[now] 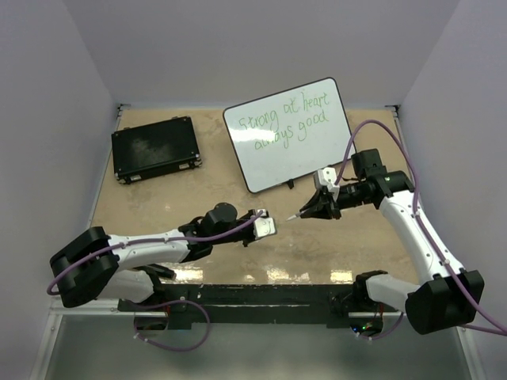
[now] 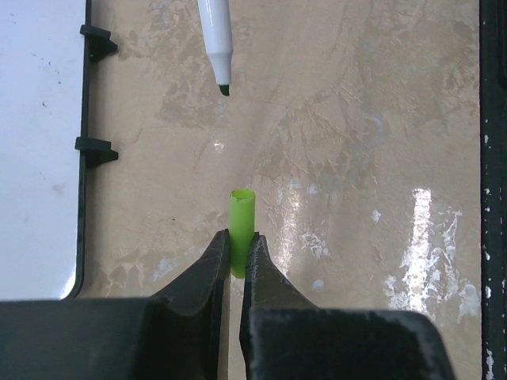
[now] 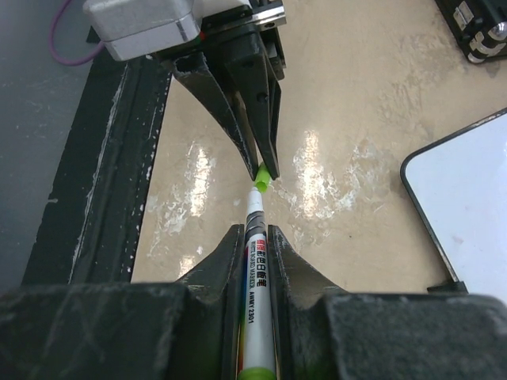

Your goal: Write a sentence on the whiteboard

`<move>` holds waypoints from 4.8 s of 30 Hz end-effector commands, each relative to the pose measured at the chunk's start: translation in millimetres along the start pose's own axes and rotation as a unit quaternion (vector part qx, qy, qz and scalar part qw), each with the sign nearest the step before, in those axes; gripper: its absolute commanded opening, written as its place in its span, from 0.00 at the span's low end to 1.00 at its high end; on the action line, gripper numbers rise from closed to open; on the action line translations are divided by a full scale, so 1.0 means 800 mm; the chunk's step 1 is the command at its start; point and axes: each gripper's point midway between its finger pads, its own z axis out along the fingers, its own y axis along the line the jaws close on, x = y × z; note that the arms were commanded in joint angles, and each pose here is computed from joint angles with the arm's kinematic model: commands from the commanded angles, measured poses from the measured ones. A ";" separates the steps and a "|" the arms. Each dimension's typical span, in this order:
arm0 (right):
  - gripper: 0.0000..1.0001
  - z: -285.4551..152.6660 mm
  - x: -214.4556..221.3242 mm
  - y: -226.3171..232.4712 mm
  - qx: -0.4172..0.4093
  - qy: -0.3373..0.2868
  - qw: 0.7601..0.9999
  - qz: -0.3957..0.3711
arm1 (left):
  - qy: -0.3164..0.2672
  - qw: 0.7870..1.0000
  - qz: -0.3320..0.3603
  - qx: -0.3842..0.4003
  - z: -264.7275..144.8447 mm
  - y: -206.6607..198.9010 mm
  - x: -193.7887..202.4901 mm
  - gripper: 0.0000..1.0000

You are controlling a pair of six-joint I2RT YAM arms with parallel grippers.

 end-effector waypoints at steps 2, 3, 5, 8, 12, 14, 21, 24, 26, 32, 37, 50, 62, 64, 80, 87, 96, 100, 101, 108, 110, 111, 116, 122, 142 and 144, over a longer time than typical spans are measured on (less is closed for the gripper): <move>0.00 0.004 0.001 -0.009 0.021 0.009 1.000 -0.003 | -0.063 0.997 0.018 -0.027 0.007 0.023 -0.053 0.00; 0.00 0.004 0.001 -0.012 0.024 0.010 1.000 -0.004 | -0.063 0.997 0.017 -0.030 0.007 0.024 -0.054 0.00; 0.00 0.007 0.003 -0.012 0.022 0.012 1.000 -0.001 | -0.068 0.997 0.014 -0.030 0.008 0.025 -0.059 0.00; 0.00 0.009 0.003 -0.014 0.024 0.015 1.000 0.001 | -0.074 0.997 0.009 -0.030 0.008 0.025 -0.063 0.00; 0.00 0.011 0.004 -0.018 0.029 0.017 0.999 0.001 | -0.079 0.996 0.001 -0.029 0.009 0.024 -0.065 0.00; 0.00 0.012 0.005 -0.017 0.028 0.019 0.999 0.005 | -0.080 0.996 -0.004 -0.029 0.009 0.024 -0.065 0.00; 0.00 0.015 0.008 -0.021 0.033 0.023 0.999 0.007 | -0.085 0.996 -0.011 -0.027 0.010 0.023 -0.067 0.00; 0.00 0.016 0.008 -0.021 0.032 0.024 0.999 0.007 | -0.084 0.996 -0.013 -0.029 0.010 0.023 -0.067 0.00; 0.00 0.017 0.009 -0.021 0.032 0.025 0.999 0.008 | -0.085 0.996 -0.015 -0.030 0.011 0.024 -0.067 0.00; 0.00 0.018 0.010 -0.021 0.031 0.028 0.999 0.009 | -0.081 0.996 -0.020 -0.033 0.012 0.025 -0.065 0.00; 0.00 0.018 0.011 -0.022 0.034 0.031 0.999 0.010 | -0.078 0.996 -0.028 -0.037 0.011 0.026 -0.063 0.00; 0.00 0.019 0.014 -0.022 0.035 0.035 0.999 0.013 | -0.074 0.995 -0.040 -0.045 0.012 0.031 -0.063 0.00; 0.00 0.024 0.017 -0.022 0.029 0.037 0.999 0.018 | -0.083 0.995 -0.046 -0.038 0.012 0.030 -0.070 0.00; 0.00 0.027 0.018 -0.024 0.027 0.037 0.999 0.020 | -0.091 0.994 -0.045 -0.032 0.013 0.029 -0.077 0.00; 0.00 0.051 0.037 -0.023 -0.015 0.048 0.997 0.063 | -0.186 0.982 -0.027 -0.022 0.019 0.048 -0.181 0.00; 0.00 0.059 0.043 -0.026 -0.030 0.050 0.994 0.087 | -0.282 0.959 -0.002 -0.039 -0.009 0.069 -0.270 0.00; 0.00 0.065 0.042 -0.027 -0.052 0.040 0.992 0.106 | -0.387 0.921 0.008 -0.055 -0.037 0.088 -0.355 0.00; 0.00 0.068 0.045 -0.028 -0.057 0.040 0.991 0.115 | -0.420 0.906 0.003 -0.046 -0.036 0.090 -0.381 0.00; 0.00 0.069 0.047 -0.028 -0.060 0.039 0.990 0.119 | -0.429 0.902 0.003 -0.046 -0.039 0.092 -0.390 0.00; 0.00 0.073 0.058 -0.031 -0.065 0.046 0.988 0.132 | -0.455 0.887 0.024 -0.072 -0.055 0.111 -0.435 0.00; 0.00 0.074 0.060 -0.031 -0.068 0.048 0.987 0.134 | -0.468 0.878 0.051 -0.086 -0.070 0.124 -0.469 0.00; 0.00 0.074 0.062 -0.031 -0.071 0.050 0.987 0.138 | -0.453 0.886 0.053 -0.080 -0.059 0.127 -0.468 0.00; 0.00 0.074 0.065 -0.033 -0.070 0.053 0.986 0.141 | -0.463 0.884 0.030 -0.056 -0.049 0.126 -0.467 0.00; 0.00 0.061 0.055 -0.032 -0.068 0.033 0.989 0.129 | -0.449 0.893 -0.028 -0.030 -0.025 0.097 -0.380 0.00; 0.00 0.064 0.080 -0.042 -0.087 0.058 0.982 0.158 | -0.296 0.947 -0.099 -0.074 -0.059 0.075 -0.206 0.71; 0.00 0.068 0.087 -0.057 -0.069 0.061 0.984 0.152 | -0.281 0.950 -0.109 -0.083 -0.074 0.072 -0.191 0.72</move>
